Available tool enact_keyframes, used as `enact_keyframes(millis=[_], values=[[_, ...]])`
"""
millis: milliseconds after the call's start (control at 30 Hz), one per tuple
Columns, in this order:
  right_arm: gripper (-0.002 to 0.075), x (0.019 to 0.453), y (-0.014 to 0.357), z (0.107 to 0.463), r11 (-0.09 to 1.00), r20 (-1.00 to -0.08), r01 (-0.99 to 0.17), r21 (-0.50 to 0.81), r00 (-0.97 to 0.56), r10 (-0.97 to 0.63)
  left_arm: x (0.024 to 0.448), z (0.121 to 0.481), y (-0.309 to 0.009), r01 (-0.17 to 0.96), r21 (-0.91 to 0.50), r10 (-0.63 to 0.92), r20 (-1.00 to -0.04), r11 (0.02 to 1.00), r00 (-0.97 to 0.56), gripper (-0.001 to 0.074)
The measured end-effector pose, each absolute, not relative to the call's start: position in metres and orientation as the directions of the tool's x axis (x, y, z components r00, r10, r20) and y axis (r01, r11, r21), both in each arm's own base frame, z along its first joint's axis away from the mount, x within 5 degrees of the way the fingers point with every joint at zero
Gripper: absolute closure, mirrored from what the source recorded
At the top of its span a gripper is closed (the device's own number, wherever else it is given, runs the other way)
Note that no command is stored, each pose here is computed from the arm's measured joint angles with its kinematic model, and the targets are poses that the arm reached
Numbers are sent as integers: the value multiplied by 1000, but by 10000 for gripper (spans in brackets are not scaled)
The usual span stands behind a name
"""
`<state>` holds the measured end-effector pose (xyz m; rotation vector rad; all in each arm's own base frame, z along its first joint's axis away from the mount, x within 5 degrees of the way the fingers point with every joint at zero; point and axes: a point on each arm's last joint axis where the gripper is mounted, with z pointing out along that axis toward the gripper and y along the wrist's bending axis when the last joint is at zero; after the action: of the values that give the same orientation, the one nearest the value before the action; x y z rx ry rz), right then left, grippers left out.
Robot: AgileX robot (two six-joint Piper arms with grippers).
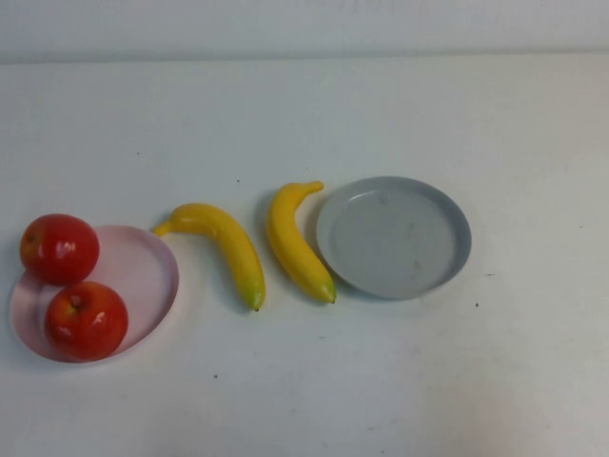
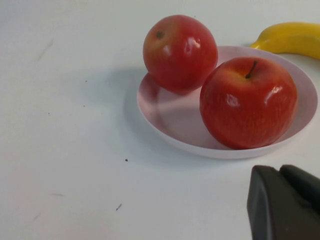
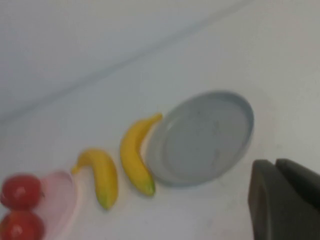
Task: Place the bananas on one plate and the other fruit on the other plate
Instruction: Put another type of fruit in the right plate
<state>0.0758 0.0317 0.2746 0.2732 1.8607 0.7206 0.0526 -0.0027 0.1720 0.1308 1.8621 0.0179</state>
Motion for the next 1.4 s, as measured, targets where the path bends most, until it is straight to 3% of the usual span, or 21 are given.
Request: enact_keyframes(millis=[167, 400, 800, 933, 1167, 1400], values=[[744, 119, 37, 297, 880, -699, -121, 460, -660, 275, 53, 172, -3, 81, 79, 99, -953, 994, -285, 735], [744, 202, 56, 309, 904, -555, -192, 381, -830, 58, 53, 172, -3, 81, 79, 99, -953, 994, -285, 735], [722, 322, 225, 285, 783, -381, -571, 246, -800, -464, 53, 172, -3, 81, 79, 99, -953, 994, -285, 735], [644, 348, 273, 262, 734, -293, -645, 213, -759, -581, 53, 172, -3, 81, 79, 99, -953, 994, -285, 735], [393, 383, 325, 246, 716, -361, -669, 199, -730, -581, 53, 172, -3, 81, 79, 99, -953, 994, -285, 735], [347, 397, 327, 239, 758, -373, -642, 115, -735, -566, 53, 172, -3, 81, 79, 99, -953, 994, -285, 735]])
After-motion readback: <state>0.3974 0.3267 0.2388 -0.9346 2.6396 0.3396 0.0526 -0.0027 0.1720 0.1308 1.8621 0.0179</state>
